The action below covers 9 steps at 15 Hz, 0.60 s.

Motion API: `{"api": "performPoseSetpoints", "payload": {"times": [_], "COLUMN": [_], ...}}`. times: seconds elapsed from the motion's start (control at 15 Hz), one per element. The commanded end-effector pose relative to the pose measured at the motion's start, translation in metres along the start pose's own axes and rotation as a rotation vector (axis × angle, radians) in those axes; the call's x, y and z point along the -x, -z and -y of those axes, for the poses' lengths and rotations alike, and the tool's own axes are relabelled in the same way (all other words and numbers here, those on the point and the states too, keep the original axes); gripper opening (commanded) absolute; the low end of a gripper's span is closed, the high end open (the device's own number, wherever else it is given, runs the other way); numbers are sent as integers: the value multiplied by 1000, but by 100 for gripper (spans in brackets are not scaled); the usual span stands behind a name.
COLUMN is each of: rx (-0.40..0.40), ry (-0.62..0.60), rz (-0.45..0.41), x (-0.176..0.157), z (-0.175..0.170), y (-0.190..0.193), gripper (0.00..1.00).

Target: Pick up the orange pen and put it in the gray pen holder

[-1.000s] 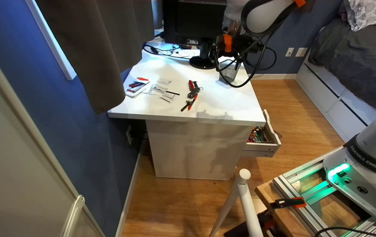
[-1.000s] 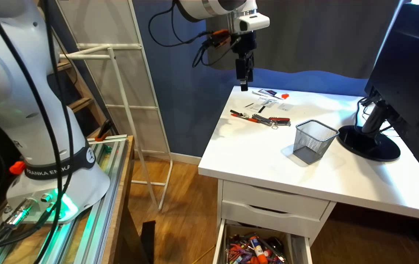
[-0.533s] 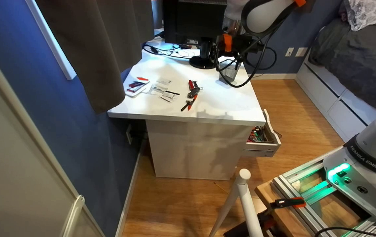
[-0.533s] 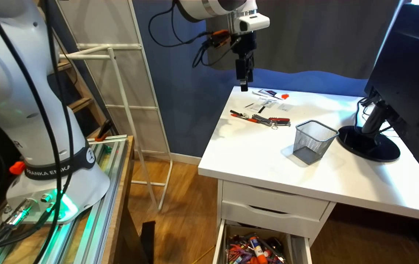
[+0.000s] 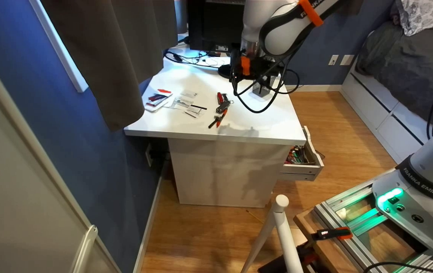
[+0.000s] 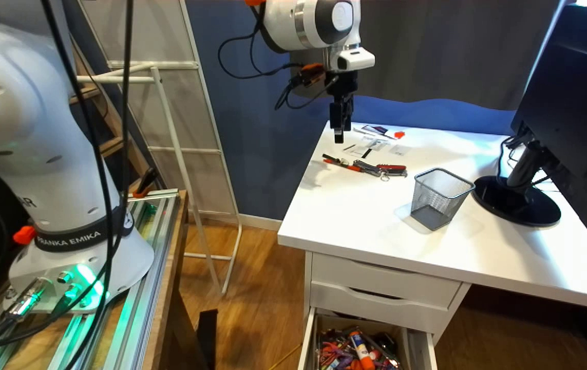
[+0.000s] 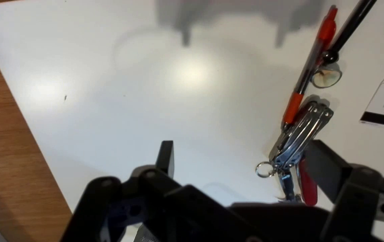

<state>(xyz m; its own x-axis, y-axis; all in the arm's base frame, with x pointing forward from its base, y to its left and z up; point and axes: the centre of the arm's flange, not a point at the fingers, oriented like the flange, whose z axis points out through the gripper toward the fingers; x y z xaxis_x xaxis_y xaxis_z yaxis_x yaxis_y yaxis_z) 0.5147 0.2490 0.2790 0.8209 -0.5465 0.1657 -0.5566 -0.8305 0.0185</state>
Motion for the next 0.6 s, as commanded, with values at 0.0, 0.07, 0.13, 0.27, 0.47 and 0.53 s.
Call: {"api": "performPoseSetpoints", "payload": {"times": [0.0,0.07,0.13,0.27,0.47,0.53], "rx": [-16,-17,-19,-25,-27,-29], "ry": [-30,-27,-34,-51,-73,-80], "rz": [32,40,51,70,99,105], "x": [-6,-5,-6,-7,-8,-9], "z": [38,41,44,48,54,57], "y": [-37,-45,-54,-68,-85,-90], "gripper": [100,100,100,91,59,56]}}
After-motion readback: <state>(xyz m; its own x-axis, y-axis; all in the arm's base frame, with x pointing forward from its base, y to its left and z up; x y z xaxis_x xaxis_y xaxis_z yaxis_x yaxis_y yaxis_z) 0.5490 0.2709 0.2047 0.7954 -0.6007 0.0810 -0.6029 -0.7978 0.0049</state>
